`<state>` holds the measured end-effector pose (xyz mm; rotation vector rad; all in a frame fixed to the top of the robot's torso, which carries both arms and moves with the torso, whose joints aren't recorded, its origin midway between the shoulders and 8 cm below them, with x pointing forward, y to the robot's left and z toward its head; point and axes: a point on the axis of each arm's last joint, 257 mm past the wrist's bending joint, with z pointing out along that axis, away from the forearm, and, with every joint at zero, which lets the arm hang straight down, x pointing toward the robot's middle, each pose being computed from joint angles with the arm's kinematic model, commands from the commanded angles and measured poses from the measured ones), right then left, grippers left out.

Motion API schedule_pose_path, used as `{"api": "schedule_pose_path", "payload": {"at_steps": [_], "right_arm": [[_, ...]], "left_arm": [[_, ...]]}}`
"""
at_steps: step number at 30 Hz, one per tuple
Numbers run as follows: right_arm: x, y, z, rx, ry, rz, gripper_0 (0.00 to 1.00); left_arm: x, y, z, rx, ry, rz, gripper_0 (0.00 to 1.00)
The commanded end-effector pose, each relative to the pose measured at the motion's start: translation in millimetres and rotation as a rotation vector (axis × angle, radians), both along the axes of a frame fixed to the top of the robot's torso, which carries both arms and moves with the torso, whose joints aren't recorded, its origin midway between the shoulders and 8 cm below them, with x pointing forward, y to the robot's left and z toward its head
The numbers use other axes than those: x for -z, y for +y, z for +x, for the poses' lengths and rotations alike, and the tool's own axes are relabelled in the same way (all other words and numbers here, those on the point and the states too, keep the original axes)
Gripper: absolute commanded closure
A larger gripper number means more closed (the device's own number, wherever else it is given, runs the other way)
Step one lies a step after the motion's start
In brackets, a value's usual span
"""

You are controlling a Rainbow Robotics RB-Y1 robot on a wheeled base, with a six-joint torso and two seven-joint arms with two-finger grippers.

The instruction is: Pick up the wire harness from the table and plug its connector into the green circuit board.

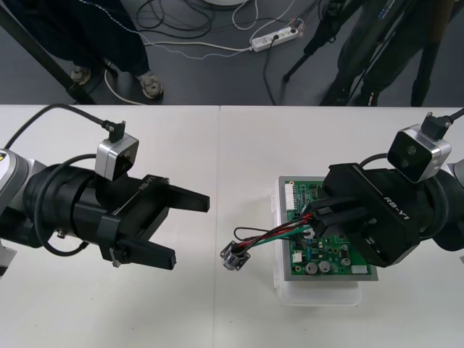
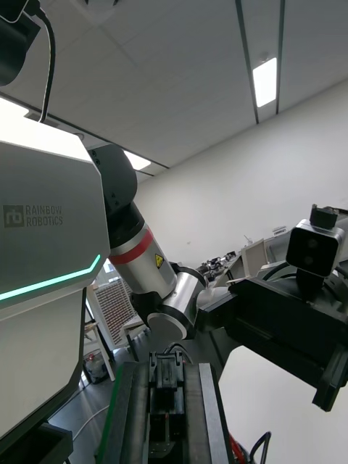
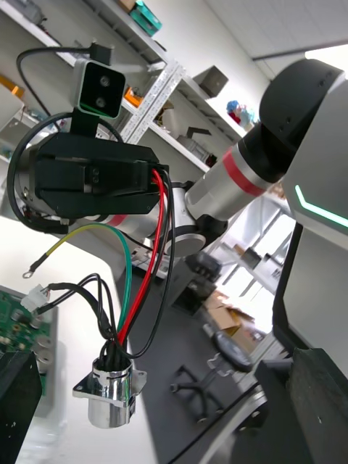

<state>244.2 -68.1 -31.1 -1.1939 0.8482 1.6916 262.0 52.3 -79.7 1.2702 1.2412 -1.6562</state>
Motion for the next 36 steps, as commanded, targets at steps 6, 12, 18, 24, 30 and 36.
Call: {"api": "schedule_pose_path", "payload": {"at_steps": [6,12,18,24,30,36], "right_arm": [[-9.4,6.0,8.5,0.081,-0.065,0.009,1.00],[-9.6,18.9,19.7,0.195,-0.074,-0.016,1.00],[-13.2,23.9,36.9,0.339,-0.109,-0.043,1.00],[-20.7,22.5,47.1,0.465,-0.179,-0.069,1.00],[-23.8,20.0,45.7,0.497,-0.201,-0.072,1.00],[-28.6,24.8,40.9,0.499,-0.236,-0.065,1.00]], "left_arm": [[-39.6,-7.6,17.1,-0.021,-0.222,-0.033,0.00],[-43.3,-23.4,26.3,-0.056,-0.288,-0.068,0.00],[-40.5,-39.9,32.2,-0.110,-0.330,-0.073,0.00],[-43.8,-45.2,36.7,-0.159,-0.364,-0.063,0.00],[-48.0,-42.7,39.8,-0.185,-0.397,-0.059,0.00],[-58.0,-42.8,40.5,-0.213,-0.437,-0.067,0.00]]}}
